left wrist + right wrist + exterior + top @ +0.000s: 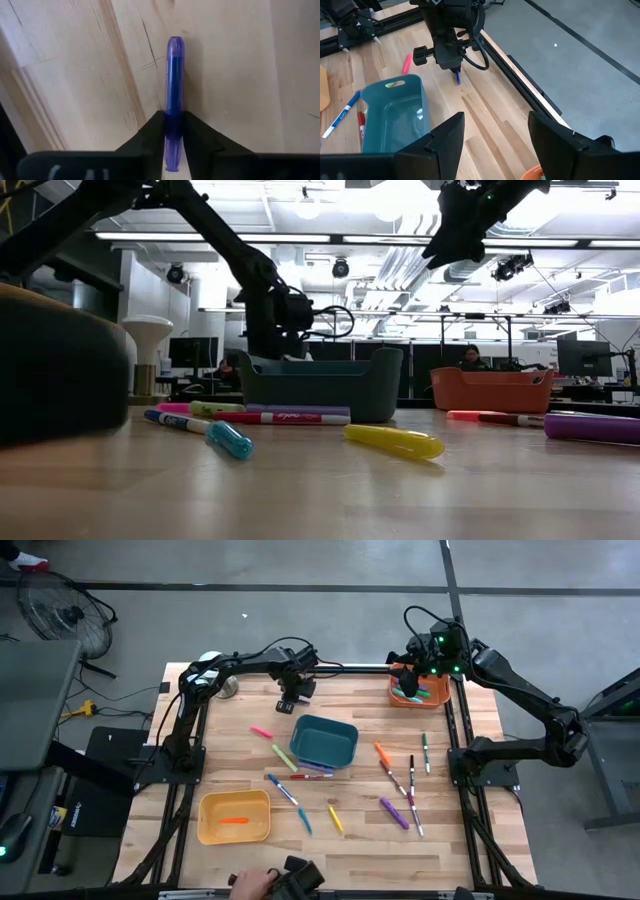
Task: Pick & Place Markers
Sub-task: Put the violet pen into the yellow bin
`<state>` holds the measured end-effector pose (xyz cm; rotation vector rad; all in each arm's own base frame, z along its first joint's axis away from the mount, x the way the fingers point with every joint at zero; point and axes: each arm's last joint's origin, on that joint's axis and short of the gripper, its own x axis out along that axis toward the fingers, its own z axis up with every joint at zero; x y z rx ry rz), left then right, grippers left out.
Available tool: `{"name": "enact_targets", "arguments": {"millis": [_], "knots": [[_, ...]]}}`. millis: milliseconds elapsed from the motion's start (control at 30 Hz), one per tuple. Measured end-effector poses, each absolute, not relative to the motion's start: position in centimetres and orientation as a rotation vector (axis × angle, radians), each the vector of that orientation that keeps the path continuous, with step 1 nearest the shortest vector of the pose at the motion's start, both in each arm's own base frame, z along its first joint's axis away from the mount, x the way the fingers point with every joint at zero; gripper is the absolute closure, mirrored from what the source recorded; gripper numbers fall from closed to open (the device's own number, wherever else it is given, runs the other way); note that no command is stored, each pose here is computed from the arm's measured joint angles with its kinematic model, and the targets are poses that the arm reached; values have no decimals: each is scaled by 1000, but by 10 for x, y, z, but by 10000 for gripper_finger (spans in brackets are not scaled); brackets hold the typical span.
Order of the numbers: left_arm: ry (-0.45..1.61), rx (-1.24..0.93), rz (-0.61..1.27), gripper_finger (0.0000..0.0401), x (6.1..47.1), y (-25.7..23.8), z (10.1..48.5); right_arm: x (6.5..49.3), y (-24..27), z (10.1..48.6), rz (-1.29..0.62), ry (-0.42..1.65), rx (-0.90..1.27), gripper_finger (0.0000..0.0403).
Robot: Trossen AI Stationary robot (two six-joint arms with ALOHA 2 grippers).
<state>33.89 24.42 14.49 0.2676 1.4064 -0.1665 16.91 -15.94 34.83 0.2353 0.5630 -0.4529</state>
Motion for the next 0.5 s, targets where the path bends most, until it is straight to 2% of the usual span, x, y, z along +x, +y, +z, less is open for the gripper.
{"name": "enact_targets", "arguments": {"millis": [100,500], "knots": [[1417,254,-168,373,339,242,144,169,-159,348,-450,565,225,194],[1426,104,-24,373,337,241,150,169,-159,348,-440,571,193,194]]}}
